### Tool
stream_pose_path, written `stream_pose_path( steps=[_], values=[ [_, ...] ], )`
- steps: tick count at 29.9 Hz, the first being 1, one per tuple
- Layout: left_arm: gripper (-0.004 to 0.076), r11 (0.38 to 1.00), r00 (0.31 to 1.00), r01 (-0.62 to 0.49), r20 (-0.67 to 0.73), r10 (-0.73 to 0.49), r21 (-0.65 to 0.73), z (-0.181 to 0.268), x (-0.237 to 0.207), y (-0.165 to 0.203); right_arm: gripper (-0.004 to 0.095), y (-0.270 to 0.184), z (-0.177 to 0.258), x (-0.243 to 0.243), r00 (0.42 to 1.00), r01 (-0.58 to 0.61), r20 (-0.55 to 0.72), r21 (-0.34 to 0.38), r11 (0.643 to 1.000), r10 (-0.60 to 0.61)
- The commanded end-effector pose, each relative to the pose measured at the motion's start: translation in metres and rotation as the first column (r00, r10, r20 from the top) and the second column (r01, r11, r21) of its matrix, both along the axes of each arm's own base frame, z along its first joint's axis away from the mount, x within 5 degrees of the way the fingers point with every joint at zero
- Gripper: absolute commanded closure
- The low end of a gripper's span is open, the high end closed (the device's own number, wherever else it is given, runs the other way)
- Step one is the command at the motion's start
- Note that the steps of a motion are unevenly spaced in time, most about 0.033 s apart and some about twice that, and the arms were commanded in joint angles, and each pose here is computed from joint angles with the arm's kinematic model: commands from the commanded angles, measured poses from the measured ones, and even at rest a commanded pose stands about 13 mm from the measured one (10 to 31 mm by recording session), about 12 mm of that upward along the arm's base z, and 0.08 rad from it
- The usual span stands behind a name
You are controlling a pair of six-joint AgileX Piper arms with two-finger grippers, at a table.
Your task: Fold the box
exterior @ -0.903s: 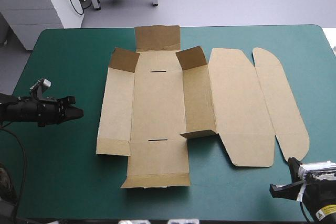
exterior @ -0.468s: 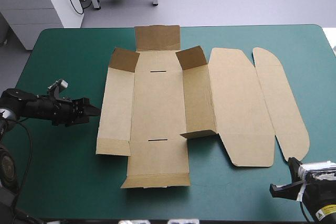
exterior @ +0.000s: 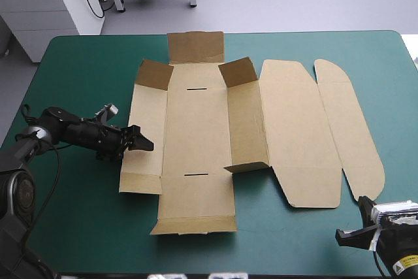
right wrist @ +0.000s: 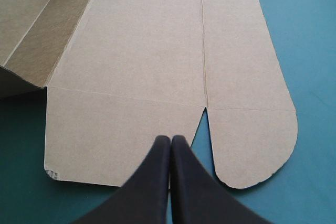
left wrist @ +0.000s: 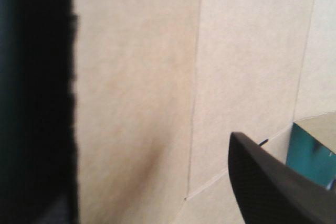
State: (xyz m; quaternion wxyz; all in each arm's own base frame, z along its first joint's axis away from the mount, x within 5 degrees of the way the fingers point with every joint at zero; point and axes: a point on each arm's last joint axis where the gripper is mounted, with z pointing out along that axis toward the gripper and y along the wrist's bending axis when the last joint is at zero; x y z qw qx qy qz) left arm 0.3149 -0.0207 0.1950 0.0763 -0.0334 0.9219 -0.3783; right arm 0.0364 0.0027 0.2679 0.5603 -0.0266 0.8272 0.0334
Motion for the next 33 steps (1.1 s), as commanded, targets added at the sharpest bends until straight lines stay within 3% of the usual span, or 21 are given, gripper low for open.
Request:
stream_pose_path(
  steps=[1, 5, 8, 9, 14, 18, 21, 24, 28, 33],
  values=[
    [0.0255, 0.996, 1.000, 0.005, 0.028, -0.003, -0.090, 0.021, 0.002, -0.015, 0.0928, 0.000, 0.014, 0.002, 0.996, 0.004, 0.089, -0.001, 1.000, -0.004],
    [0.0348, 0.989, 1.000, -0.001, 0.019, 0.004, -0.148, 0.025, 0.001, -0.018, 0.0928, 0.000, 0.014, 0.002, 0.996, 0.004, 0.089, -0.001, 1.000, -0.004],
    [0.0592, 0.987, 1.000, 0.006, 0.013, -0.004, -0.159, 0.025, 0.001, -0.019, 0.0928, 0.000, 0.014, 0.002, 0.996, 0.004, 0.089, -0.001, 1.000, -0.004],
    [0.0737, 0.987, 1.000, 0.011, 0.013, -0.009, -0.161, 0.025, 0.000, -0.019, 0.0928, 0.000, 0.014, 0.002, 0.996, 0.004, 0.089, -0.001, 1.000, -0.004],
    [0.0733, 0.990, 0.997, 0.070, 0.029, -0.067, -0.121, 0.035, 0.003, -0.017, 0.0928, 0.000, 0.014, 0.002, 0.996, 0.004, 0.089, -0.001, 1.000, -0.004],
    [0.0733, 0.986, 0.987, 0.162, 0.013, -0.162, 0.027, 0.058, 0.011, -0.009, 0.0928, 0.000, 0.014, 0.002, 0.996, 0.004, 0.089, -0.001, 1.000, -0.004],
    [0.0732, 0.956, 0.979, 0.190, 0.026, -0.201, 0.223, 0.076, 0.019, -0.005, 0.0928, 0.000, 0.014, 0.002, 0.996, 0.004, 0.089, -0.001, 1.000, -0.004],
    [0.0732, 0.870, 0.961, 0.213, 0.063, -0.268, 0.445, 0.100, 0.028, -0.008, 0.0928, 0.000, 0.014, 0.002, 0.996, 0.004, 0.089, -0.001, 1.000, -0.004],
    [0.0732, 0.750, 0.913, 0.210, 0.148, -0.379, 0.627, 0.134, 0.038, -0.022, 0.0928, 0.000, 0.014, 0.002, 0.996, 0.004, 0.089, -0.001, 1.000, -0.004],
    [0.0732, 0.518, 0.828, 0.191, 0.147, -0.542, 0.834, 0.162, 0.040, -0.042, 0.0928, 0.000, 0.014, 0.002, 0.996, 0.003, 0.085, 0.000, 1.000, -0.003]
  ],
)
